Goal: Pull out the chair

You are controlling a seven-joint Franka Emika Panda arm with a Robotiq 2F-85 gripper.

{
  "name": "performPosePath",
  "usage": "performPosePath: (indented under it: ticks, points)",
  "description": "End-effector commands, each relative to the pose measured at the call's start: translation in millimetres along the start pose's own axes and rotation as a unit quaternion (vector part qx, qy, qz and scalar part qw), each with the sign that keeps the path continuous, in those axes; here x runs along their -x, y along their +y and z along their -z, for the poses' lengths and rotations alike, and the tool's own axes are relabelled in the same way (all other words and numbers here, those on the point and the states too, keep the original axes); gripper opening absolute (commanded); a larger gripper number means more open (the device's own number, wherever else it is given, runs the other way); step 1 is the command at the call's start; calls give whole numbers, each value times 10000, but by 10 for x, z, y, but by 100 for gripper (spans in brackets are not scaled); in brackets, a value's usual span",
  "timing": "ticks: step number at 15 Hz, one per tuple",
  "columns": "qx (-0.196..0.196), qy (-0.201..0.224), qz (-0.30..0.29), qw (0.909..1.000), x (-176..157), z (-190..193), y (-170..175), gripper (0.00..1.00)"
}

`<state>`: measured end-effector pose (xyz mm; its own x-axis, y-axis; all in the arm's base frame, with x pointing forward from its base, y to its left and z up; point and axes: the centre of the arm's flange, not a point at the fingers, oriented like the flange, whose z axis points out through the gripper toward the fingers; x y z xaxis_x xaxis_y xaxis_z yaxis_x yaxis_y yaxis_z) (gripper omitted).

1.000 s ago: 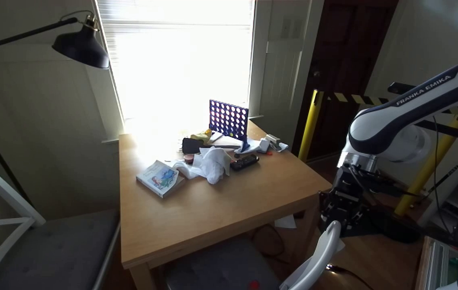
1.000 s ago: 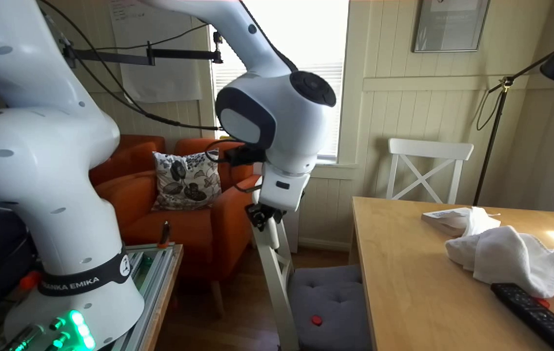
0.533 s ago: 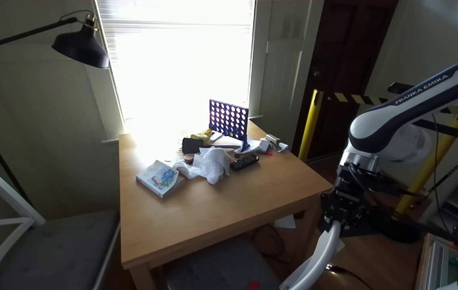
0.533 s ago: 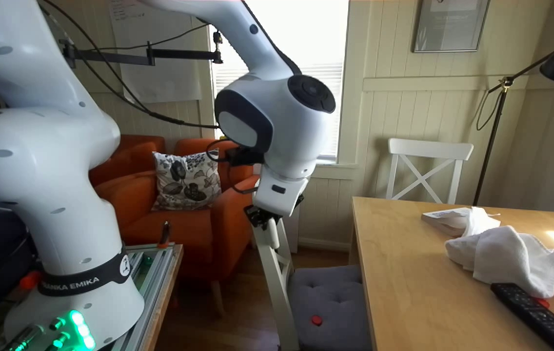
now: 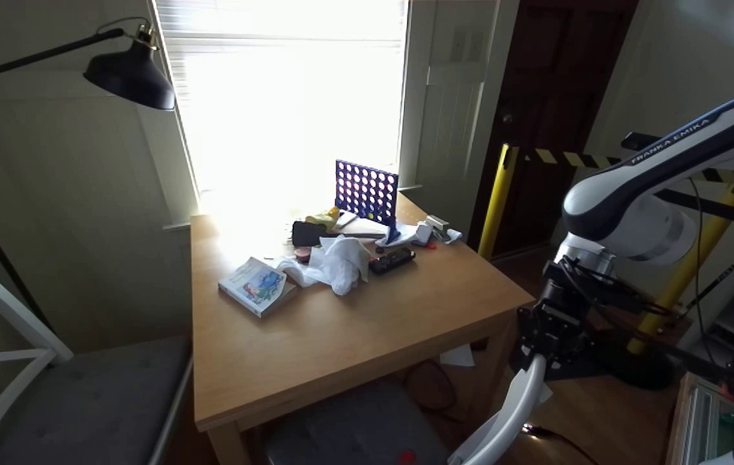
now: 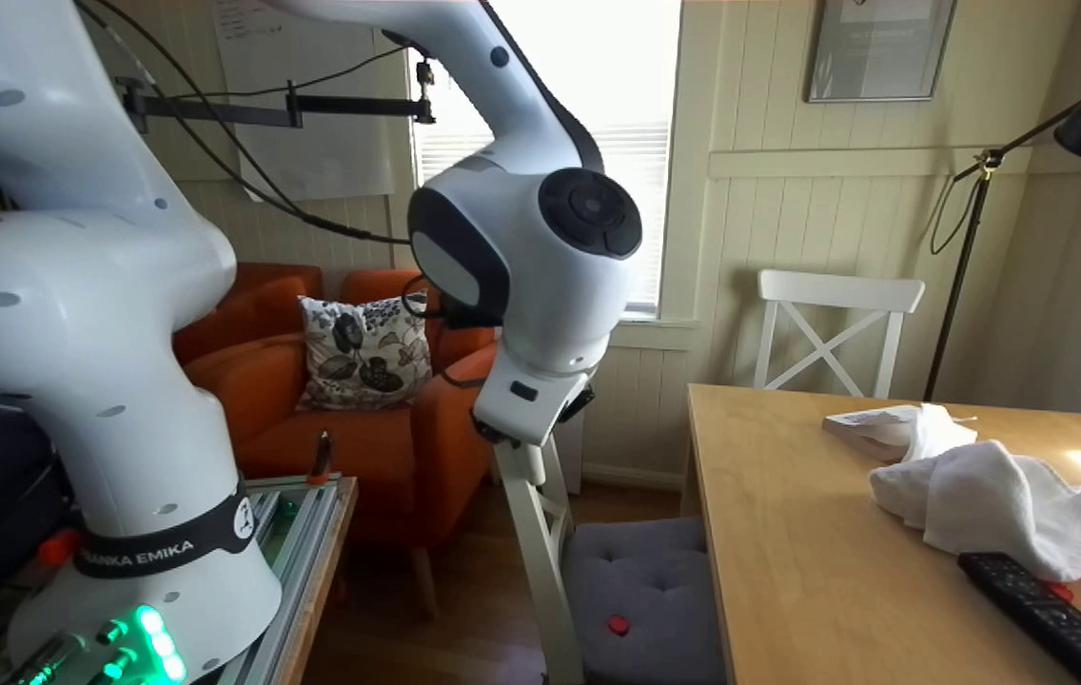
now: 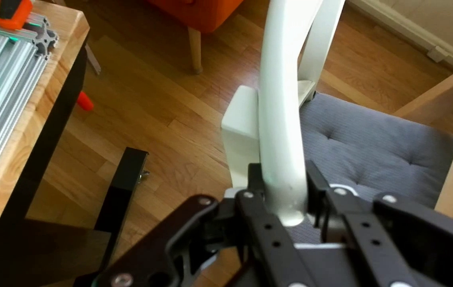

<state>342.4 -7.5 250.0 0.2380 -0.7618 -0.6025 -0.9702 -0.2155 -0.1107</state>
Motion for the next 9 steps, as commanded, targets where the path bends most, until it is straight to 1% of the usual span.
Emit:
performPosePath:
  ticks: [1,9]
  points:
    - [-546,-218,-528,9969,-38,211,34,7]
    - [-631,-411,-642,9951,-300,439,21,7]
